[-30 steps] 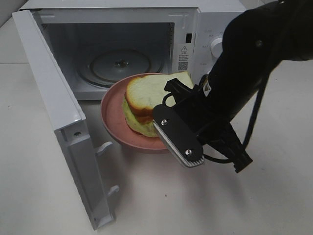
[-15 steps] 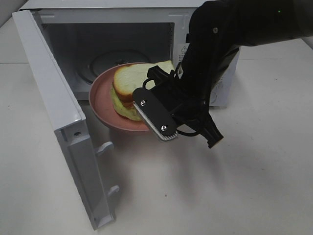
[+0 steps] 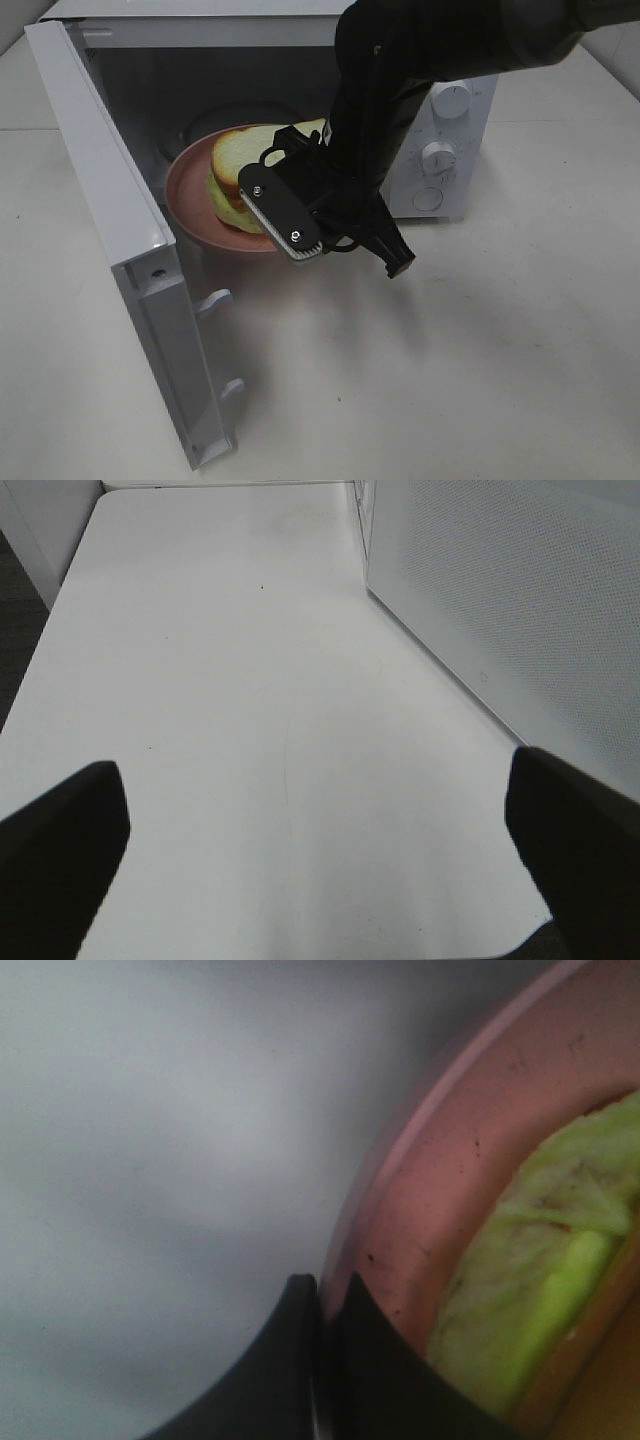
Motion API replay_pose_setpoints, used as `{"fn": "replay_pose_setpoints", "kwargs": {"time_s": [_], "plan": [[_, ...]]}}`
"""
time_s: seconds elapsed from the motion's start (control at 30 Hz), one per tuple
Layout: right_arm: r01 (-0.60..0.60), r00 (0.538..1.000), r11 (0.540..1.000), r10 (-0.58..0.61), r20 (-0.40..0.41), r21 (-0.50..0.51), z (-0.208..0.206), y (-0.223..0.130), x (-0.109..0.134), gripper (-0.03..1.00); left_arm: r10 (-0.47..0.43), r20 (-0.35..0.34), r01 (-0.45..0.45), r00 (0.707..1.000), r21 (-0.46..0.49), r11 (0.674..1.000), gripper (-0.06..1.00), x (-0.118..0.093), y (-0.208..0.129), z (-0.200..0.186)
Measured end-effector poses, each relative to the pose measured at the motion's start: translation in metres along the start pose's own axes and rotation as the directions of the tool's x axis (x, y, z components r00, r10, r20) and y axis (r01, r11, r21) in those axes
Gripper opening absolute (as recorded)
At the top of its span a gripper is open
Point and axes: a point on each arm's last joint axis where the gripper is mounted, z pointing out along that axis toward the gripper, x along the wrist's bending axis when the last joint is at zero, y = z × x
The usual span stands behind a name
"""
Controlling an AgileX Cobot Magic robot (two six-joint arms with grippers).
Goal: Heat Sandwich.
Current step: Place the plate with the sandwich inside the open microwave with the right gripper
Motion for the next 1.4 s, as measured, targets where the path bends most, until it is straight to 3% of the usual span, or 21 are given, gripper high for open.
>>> {"fn": "replay_pose_setpoints", "kwargs": {"time_s": [0.6, 1.4], "plan": [[-0.093, 0.996, 0.996, 0.093, 0.015, 0.013, 0.017, 0.000, -0.048, 0.02, 0.000, 0.000, 0.000, 1.000, 0.000, 1.000, 0.97, 0.000, 0.000, 0.000], [-0.243, 0.966, 0.969, 0.237, 0.100, 0.054, 0.032, -0.020, -0.089, 0.02, 0.000, 0.000, 0.000, 1.000, 0.000, 1.000, 0.97, 0.000, 0.000, 0.000]]}}
